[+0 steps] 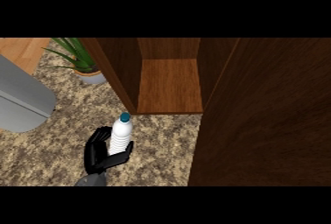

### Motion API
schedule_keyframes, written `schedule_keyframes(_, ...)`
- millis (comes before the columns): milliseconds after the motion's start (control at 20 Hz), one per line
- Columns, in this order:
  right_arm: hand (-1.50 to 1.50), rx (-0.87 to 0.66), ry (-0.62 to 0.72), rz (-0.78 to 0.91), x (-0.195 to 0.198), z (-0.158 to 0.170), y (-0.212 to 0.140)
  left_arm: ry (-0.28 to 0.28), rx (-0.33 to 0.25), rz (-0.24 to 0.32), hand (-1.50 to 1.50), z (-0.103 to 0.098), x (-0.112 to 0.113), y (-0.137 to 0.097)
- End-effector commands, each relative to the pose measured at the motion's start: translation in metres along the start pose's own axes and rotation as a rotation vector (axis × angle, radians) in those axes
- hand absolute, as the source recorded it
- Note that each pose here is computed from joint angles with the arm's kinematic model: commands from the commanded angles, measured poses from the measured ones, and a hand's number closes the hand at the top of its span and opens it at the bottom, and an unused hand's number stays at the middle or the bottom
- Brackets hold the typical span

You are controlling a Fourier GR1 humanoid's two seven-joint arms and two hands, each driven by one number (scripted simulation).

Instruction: Pick up the bottled water, place it into the cabinet and close the cabinet

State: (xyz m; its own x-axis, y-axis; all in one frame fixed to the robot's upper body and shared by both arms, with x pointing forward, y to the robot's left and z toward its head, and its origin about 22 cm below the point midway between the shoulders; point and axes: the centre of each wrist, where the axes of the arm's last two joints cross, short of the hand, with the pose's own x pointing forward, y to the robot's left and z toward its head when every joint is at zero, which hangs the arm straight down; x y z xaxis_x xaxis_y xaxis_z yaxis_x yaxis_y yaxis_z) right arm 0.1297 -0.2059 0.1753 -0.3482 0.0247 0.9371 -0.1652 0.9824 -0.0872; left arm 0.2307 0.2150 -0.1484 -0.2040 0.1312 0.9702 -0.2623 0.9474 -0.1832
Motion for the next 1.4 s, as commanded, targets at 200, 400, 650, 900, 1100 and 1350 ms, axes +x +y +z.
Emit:
schedule_keyframes(200, -1.50, -0.013, -0.041, -0.014, 0.030, 0.023, -0.014, 0.027, -0.359, 0.081, 1.50, -0.042, 0.008, -0.017)
schedule_keyframes(400, -1.50, -0.055, -0.045, 0.005, 0.013, 0.015, -0.027, 0.006, -0.410, 0.198, 1.50, -0.058, 0.021, -0.055)
schedule_keyframes(650, -1.50, -0.081, -0.034, 0.011, 0.015, 0.019, -0.046, 0.041, -0.448, 0.219, 1.50, -0.055, 0.029, -0.083)
schedule_keyframes(900, -1.50, -0.120, -0.036, 0.012, -0.003, 0.022, -0.065, 0.039, -0.454, 0.241, 1.50, -0.079, 0.054, -0.111)
schedule_keyframes(1100, -1.50, -0.119, -0.031, 0.025, -0.003, 0.020, -0.083, 0.054, -0.460, 0.242, 1.50, -0.087, 0.078, -0.136)
schedule_keyframes(1350, -1.50, -0.111, -0.036, 0.012, -0.012, 0.025, -0.092, 0.042, -0.454, 0.197, 1.50, -0.094, 0.086, -0.168)
